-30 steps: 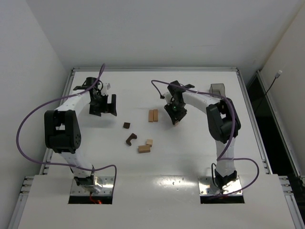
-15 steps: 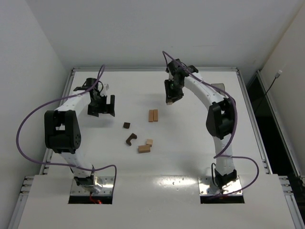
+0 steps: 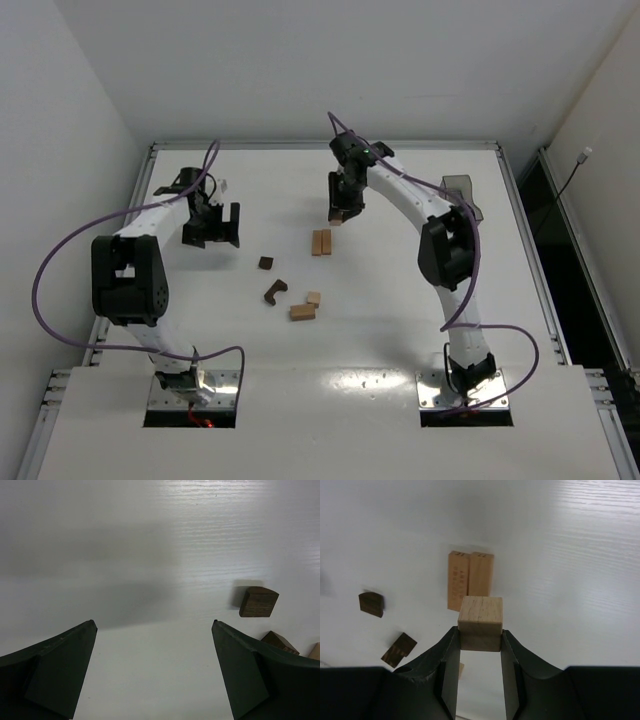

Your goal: Build the wood block tower

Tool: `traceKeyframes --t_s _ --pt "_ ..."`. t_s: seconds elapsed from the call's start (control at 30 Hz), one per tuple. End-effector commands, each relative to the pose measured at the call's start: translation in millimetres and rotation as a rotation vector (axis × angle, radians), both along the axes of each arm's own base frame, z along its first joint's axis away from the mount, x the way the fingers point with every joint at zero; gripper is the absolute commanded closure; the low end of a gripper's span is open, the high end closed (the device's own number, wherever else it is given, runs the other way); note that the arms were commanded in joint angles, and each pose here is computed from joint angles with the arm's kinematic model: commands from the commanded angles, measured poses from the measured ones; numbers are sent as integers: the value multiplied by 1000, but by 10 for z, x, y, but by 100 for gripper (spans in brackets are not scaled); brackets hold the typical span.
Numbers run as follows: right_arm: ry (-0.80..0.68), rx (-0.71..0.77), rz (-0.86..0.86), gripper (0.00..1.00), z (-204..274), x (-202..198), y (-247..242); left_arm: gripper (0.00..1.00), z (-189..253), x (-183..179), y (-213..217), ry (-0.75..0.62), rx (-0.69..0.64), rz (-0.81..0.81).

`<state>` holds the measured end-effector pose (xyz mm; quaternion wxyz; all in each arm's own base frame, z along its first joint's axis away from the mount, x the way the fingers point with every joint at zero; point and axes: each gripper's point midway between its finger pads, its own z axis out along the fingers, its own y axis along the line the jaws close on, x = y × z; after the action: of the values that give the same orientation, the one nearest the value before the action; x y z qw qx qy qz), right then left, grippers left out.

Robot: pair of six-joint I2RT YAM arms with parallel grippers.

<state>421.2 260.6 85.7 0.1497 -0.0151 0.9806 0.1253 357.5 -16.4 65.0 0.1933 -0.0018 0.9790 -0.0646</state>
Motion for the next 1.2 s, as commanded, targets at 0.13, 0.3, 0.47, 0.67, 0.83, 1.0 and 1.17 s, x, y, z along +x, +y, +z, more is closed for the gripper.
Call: traceKeyframes --t_s 0.13,0.3,0.47,0.67,0.83,1.0,1.17 --pt "-47 22 30 100 89 -38 384 0 113 46 -18 -51 -10 10" --pt "-27 0 36 100 -40 -78 396 0 144 102 -20 -60 -13 18" --pt "-11 -22 31 100 -181 -58 383 0 147 101 -36 -60 -22 15" --pt "-12 -12 35 100 -247 -1 439 0 147 101 -36 -60 -22 15" --pt "-20 -7 35 100 -285 54 474 0 144 102 -20 -60 -13 18" --pt "-25 -16 22 100 -326 124 439 0 141 126 -20 -60 -13 18" --pt "-23 -30 17 100 -376 131 418 0 109 123 -20 -51 -13 18"
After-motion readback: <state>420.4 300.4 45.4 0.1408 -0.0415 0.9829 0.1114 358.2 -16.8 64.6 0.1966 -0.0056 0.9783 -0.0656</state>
